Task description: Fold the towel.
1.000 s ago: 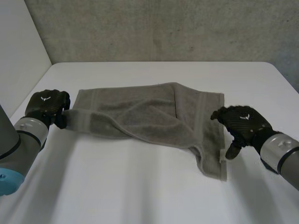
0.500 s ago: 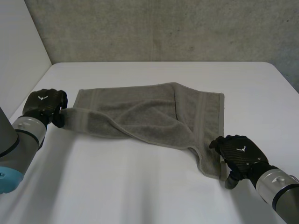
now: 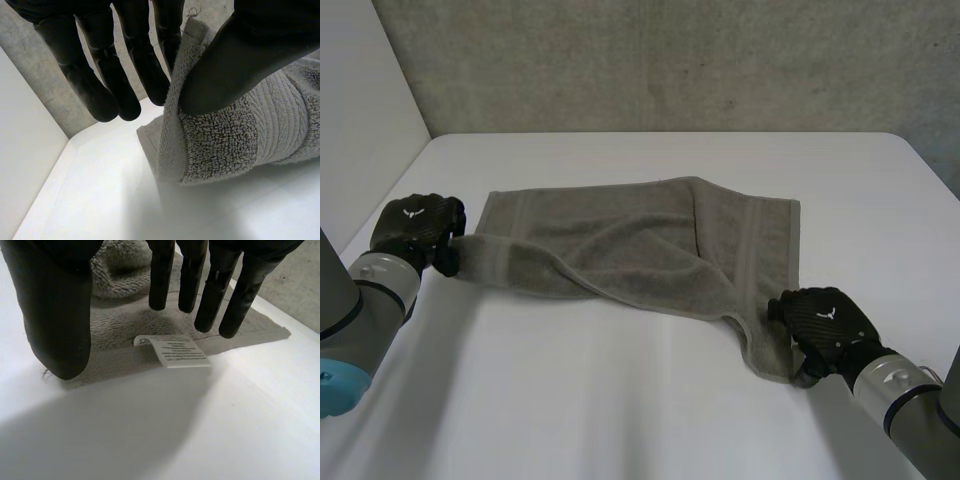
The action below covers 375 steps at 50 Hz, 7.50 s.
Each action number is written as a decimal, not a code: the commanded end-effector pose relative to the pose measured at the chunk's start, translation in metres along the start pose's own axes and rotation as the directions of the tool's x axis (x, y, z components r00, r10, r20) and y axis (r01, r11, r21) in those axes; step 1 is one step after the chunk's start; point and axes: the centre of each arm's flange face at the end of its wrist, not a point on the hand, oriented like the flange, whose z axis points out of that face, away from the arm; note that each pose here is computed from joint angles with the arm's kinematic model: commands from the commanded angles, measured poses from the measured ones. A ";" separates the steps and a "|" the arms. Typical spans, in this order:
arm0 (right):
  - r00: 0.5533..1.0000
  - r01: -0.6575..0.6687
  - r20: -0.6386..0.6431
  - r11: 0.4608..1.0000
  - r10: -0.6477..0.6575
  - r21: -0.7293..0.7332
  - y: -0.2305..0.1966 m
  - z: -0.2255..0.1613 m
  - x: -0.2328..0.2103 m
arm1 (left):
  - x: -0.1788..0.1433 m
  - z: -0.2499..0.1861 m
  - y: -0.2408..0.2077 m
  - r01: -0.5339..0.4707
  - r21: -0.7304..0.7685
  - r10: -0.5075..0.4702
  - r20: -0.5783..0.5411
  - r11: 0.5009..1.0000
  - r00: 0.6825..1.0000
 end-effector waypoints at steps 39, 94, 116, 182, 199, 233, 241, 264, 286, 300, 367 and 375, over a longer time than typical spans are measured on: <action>1.000 -0.020 0.024 1.000 0.020 -0.023 -0.008 -0.014 -0.002 | 0.001 0.000 0.001 -0.001 0.006 0.001 0.000 1.000 1.000; 0.999 0.045 -0.002 0.998 -0.045 0.052 -0.017 0.032 -0.007 | 0.001 0.000 0.002 0.000 0.001 0.000 -0.002 1.000 1.000; 0.960 -0.279 0.036 0.960 0.279 -0.009 -0.024 -0.002 -0.013 | 0.001 0.000 0.001 -0.001 0.006 0.001 -0.001 1.000 1.000; 0.702 0.658 -0.702 0.489 -0.121 0.573 -0.278 0.060 0.068 | -0.028 0.066 -0.185 0.083 0.655 -0.171 0.073 0.751 0.983; 0.889 0.453 -0.122 0.887 -0.441 0.093 -0.113 0.038 0.025 | 0.001 0.022 -0.034 0.117 0.154 -0.112 -0.037 0.981 0.993; 0.847 0.531 -0.028 0.848 -0.530 0.010 -0.122 -0.022 0.046 | -0.042 -0.040 -0.075 0.075 0.292 -0.088 0.031 0.953 0.996; 0.870 0.493 0.034 0.868 -0.492 -0.057 -0.098 -0.004 0.047 | -0.043 -0.019 -0.055 0.091 0.214 -0.100 0.031 0.973 0.995; 0.896 0.443 0.060 0.881 -0.440 -0.164 -0.081 -0.011 0.065 | -0.041 -0.014 -0.043 0.098 0.179 -0.104 0.025 0.979 0.994; 0.844 0.518 -0.084 0.847 -0.529 -0.120 -0.079 0.069 0.097 | -0.019 0.054 0.001 0.012 0.107 -0.014 0.024 0.994 1.000; 0.797 0.584 -0.180 0.812 -0.577 -0.015 -0.071 0.132 0.093 | -0.002 0.102 0.026 0.001 0.068 -0.007 0.082 0.998 0.997; 0.984 0.076 -0.154 0.991 -0.092 -0.107 0.001 0.066 0.123 | 0.015 0.008 0.003 0.008 0.084 -0.001 -0.088 0.996 0.996; 0.940 0.087 -0.311 0.980 -0.140 -0.177 0.005 0.063 0.160 | 0.014 0.008 0.002 0.010 0.088 -0.002 -0.084 0.996 0.996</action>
